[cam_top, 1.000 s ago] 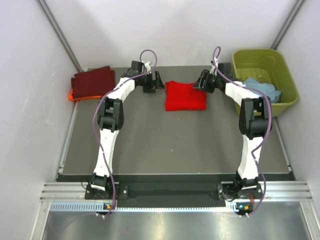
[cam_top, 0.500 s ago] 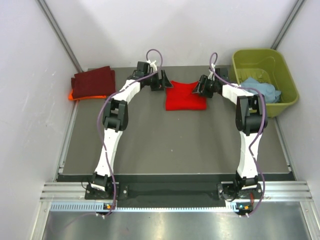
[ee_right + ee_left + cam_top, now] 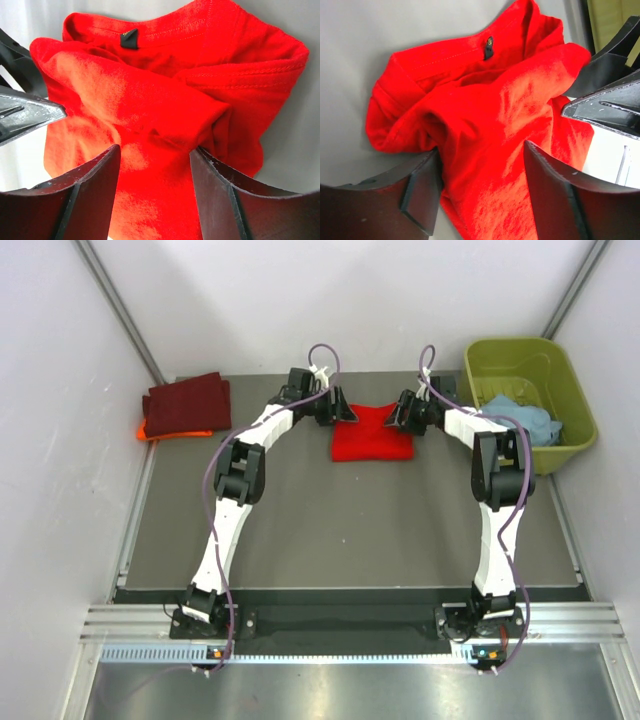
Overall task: Fold and stack the t-shirts
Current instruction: Fold the tshirt, then neatly place the folded tshirt to the corner
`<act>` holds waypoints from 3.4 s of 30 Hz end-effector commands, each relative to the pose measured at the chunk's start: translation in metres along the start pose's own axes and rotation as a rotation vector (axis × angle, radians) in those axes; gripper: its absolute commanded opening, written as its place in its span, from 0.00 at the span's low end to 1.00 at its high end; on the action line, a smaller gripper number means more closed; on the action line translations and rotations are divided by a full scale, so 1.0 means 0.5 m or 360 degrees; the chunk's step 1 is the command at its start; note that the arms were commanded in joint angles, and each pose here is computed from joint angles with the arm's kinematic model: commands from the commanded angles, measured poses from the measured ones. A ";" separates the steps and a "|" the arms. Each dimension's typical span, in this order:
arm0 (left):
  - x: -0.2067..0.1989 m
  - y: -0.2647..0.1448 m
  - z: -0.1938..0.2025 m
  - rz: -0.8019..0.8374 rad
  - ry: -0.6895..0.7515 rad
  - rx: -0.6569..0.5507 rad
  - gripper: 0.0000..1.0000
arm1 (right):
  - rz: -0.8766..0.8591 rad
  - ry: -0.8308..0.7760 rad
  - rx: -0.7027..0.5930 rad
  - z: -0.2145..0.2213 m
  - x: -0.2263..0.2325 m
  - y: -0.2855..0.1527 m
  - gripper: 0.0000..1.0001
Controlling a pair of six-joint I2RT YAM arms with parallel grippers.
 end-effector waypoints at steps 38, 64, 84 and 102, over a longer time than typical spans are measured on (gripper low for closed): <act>-0.007 -0.189 -0.025 -0.0205 0.0059 0.0132 0.00 | 0.0000 -0.0127 -0.0143 -0.044 0.027 -0.071 0.60; 0.071 -0.525 -0.159 -0.0822 0.0330 -0.0045 0.00 | 0.0084 -0.0222 -0.0212 -0.031 0.026 -0.168 0.66; 0.093 -0.687 -0.289 -0.1311 0.0613 -0.0328 0.00 | 0.0072 -0.0215 -0.0210 -0.020 0.028 -0.170 0.66; 0.128 -0.769 -0.327 -0.1624 0.0675 -0.0413 0.00 | 0.0075 -0.0211 -0.0204 -0.007 0.025 -0.174 0.66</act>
Point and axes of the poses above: each gripper's point midway between its finger pads, its own y axis out along the fingers, its own x axis along the line the jaws close on, z = x × y, the point moved 3 cm from there along -y, back along the fingers, and after that the axes turned 4 degrees about y, right-handed, at the moved point
